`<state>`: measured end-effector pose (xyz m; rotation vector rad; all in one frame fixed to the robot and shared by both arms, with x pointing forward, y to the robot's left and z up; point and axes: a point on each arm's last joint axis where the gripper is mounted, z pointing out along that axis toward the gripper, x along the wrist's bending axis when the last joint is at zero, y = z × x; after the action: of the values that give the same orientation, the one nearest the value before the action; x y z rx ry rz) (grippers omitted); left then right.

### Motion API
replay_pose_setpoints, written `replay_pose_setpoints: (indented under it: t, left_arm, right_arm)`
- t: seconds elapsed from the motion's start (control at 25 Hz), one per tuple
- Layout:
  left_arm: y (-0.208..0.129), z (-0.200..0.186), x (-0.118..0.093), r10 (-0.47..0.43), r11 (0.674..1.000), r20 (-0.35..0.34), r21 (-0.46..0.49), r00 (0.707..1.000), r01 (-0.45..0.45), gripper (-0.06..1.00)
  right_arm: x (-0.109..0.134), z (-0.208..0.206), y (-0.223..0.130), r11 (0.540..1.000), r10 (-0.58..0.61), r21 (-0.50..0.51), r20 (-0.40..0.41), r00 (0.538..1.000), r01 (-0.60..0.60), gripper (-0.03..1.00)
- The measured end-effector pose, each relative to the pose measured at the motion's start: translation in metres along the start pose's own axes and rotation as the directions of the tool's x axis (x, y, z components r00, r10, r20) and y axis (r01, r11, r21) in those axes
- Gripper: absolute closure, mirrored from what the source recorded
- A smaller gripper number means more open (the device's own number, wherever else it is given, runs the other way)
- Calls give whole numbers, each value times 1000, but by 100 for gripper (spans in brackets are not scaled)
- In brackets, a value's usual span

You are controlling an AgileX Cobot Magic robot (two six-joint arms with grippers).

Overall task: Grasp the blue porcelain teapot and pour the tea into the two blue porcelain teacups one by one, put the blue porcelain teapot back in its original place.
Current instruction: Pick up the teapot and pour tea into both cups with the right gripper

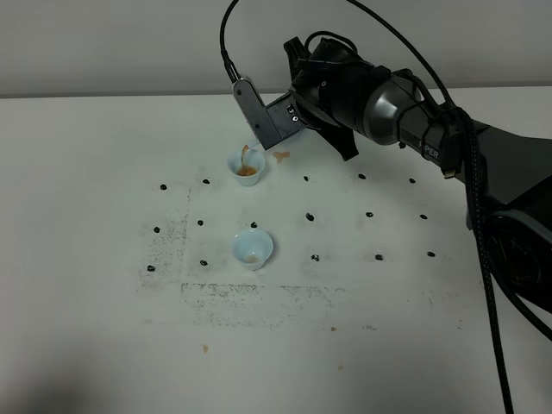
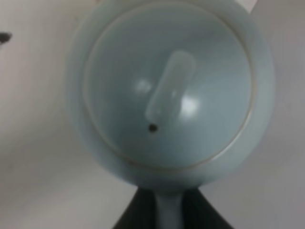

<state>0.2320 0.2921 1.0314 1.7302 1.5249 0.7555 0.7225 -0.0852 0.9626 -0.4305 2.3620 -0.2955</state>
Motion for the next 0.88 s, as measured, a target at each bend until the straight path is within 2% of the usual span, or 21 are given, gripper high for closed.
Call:
replay_pose_setpoints:
  t: [0.88]
  left_arm:
    - [0, 0, 0, 1, 1000, 0, 0, 1000, -1, 38]
  right_arm:
    - [-1, 0, -3, 998, -59, 33, 14, 998, 59, 89]
